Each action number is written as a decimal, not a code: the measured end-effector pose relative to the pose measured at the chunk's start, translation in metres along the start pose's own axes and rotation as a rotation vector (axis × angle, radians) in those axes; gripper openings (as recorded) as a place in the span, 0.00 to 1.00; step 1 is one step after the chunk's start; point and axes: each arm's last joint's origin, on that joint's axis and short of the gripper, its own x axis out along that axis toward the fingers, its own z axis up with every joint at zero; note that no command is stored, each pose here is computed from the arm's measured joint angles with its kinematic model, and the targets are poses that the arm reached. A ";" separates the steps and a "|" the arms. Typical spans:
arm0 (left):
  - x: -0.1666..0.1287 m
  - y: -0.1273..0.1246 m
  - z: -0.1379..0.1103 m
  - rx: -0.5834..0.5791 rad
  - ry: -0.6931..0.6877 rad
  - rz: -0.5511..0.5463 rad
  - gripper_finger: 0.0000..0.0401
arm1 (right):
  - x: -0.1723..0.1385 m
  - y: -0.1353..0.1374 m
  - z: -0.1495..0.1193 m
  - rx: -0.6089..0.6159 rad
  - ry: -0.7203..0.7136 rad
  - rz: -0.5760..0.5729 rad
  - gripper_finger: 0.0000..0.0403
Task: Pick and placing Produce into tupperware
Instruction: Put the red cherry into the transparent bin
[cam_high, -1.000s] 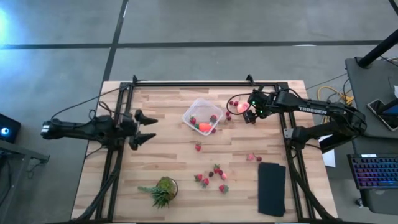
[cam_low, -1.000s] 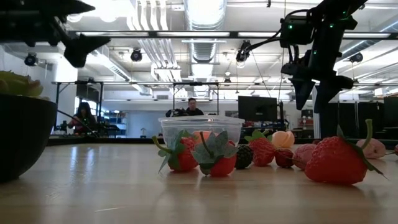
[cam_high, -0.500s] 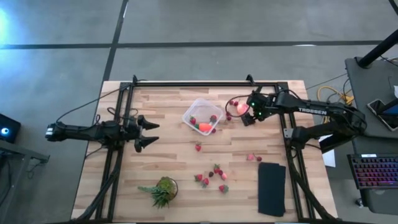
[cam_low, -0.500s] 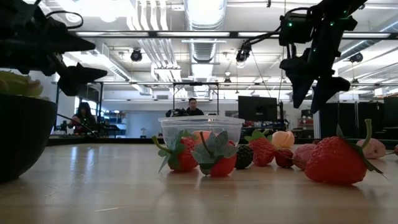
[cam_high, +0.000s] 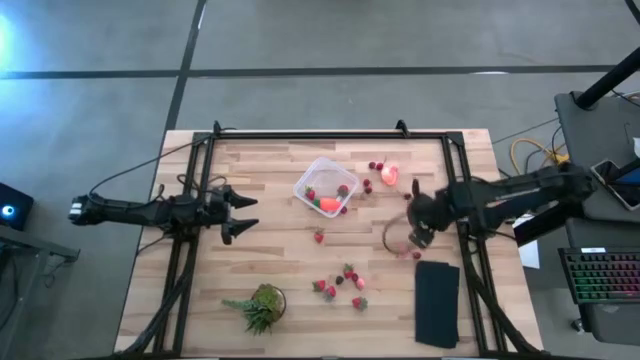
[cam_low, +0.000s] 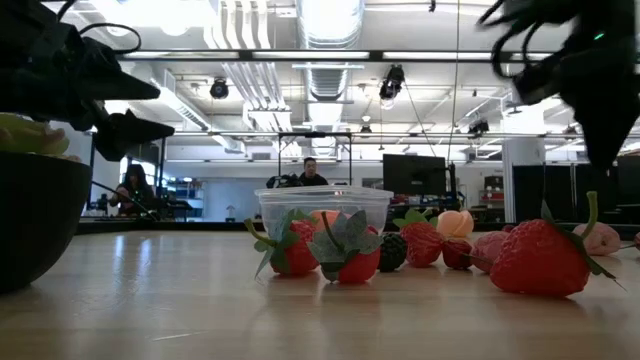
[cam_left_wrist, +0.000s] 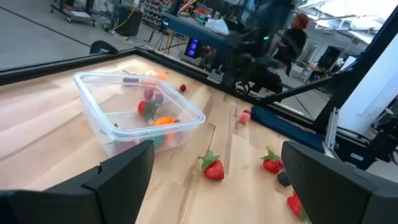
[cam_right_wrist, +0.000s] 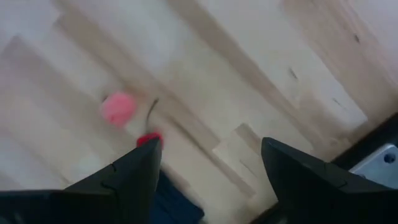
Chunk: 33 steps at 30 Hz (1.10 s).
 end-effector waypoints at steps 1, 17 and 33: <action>0.000 0.000 0.000 0.001 0.004 0.001 0.84 | -0.002 0.004 -0.008 -0.027 -0.024 -0.003 0.67; 0.003 0.001 -0.004 0.012 0.048 0.020 0.84 | 0.038 0.054 -0.087 -0.280 -0.027 -0.145 0.67; 0.005 0.002 -0.007 0.020 0.077 0.032 0.84 | 0.065 0.065 -0.080 0.008 -0.103 -0.062 0.64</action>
